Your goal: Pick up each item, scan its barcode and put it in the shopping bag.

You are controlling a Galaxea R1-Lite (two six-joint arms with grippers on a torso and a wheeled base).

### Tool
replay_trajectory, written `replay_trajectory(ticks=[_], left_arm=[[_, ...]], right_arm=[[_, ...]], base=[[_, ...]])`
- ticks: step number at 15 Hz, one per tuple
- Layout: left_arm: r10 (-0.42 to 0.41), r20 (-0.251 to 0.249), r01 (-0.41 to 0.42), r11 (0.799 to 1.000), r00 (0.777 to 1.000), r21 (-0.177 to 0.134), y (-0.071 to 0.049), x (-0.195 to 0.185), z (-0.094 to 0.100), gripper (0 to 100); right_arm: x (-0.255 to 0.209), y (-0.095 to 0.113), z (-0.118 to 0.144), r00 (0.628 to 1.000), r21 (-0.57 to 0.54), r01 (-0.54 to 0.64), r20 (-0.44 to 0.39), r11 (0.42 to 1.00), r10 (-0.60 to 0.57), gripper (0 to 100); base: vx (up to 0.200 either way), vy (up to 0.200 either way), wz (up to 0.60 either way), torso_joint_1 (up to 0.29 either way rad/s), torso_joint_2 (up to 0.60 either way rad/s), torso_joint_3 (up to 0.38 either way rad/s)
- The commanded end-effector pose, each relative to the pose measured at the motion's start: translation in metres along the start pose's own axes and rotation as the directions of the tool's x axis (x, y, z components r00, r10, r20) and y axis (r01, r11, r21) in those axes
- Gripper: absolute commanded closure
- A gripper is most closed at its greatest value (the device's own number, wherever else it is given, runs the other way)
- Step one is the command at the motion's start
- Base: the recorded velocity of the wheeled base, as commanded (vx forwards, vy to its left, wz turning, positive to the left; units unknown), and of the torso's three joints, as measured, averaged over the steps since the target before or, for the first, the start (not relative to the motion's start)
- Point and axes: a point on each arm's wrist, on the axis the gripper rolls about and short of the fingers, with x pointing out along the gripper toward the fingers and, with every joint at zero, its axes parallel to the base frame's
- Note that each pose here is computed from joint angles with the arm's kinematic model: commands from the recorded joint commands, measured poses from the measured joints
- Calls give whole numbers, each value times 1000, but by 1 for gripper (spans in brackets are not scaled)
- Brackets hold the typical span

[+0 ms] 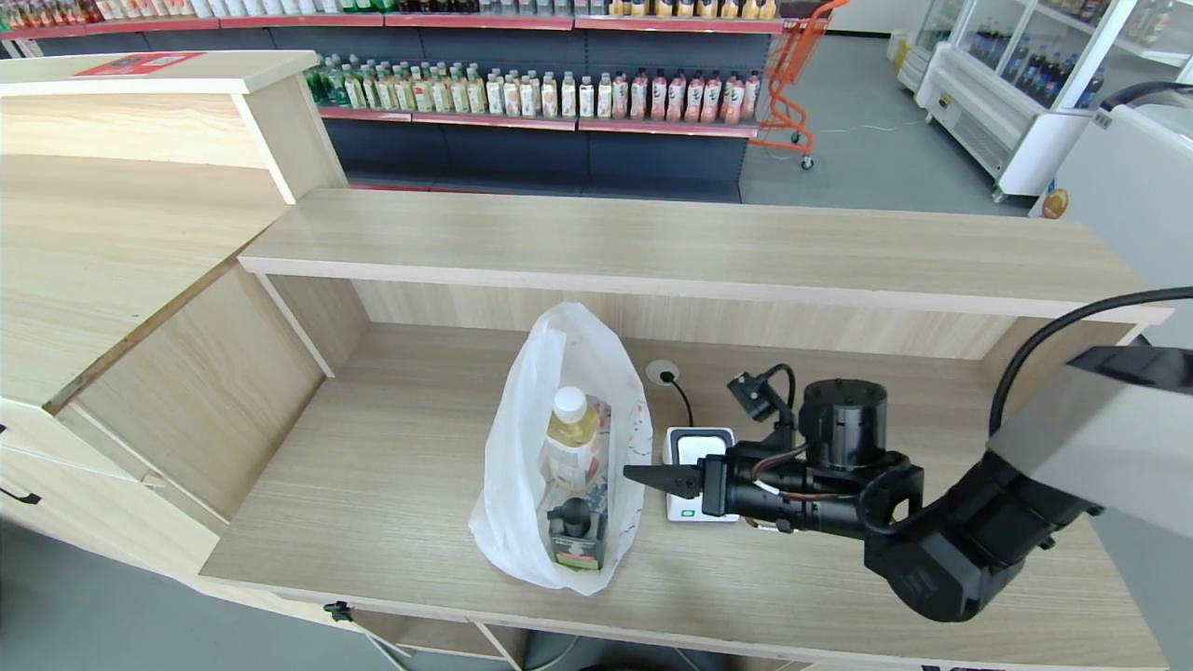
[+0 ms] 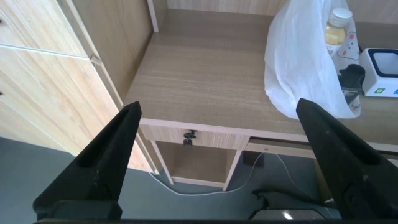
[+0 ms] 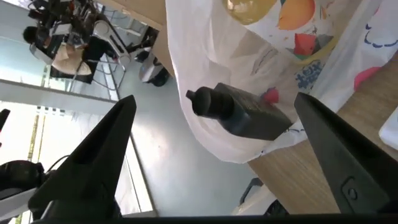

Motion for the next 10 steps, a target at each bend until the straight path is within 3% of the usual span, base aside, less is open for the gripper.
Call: replay_trajectory(ticks=[1,5,7,8,9,10], left_arm=[[2,-1,-2,1000,1000,0,0,0,0,0],[0,0,0,1000,1000,0,0,0,0,0],[0,0,0,1000,1000,0,0,0,0,0],[0,-1,0,1000,1000,0,0,0,0,0],[0,-1,0,1000,1000,0,0,0,0,0],[2,-1,-2,1000,1000,0,0,0,0,0]], right_arm=[[-38,15,11,999,1,28,28,1000,-28,0],[-107,48,37,989,-30,91,123,995,-87,0],[-149,68,45,972,-128,188,169,974,-165,0],[-163,73,45,947,-224,285,218,932,-237,0],[-178,77,40,888,-296,437,293,850,-354,0],[-189,84,36,853,-300,498,338,814,-397,0]], base=[[0,0,0,0,0,0],[0,0,0,0,0,0],[0,0,0,0,0,0],[0,0,0,0,0,0],[0,0,0,0,0,0],[0,0,0,0,0,0]])
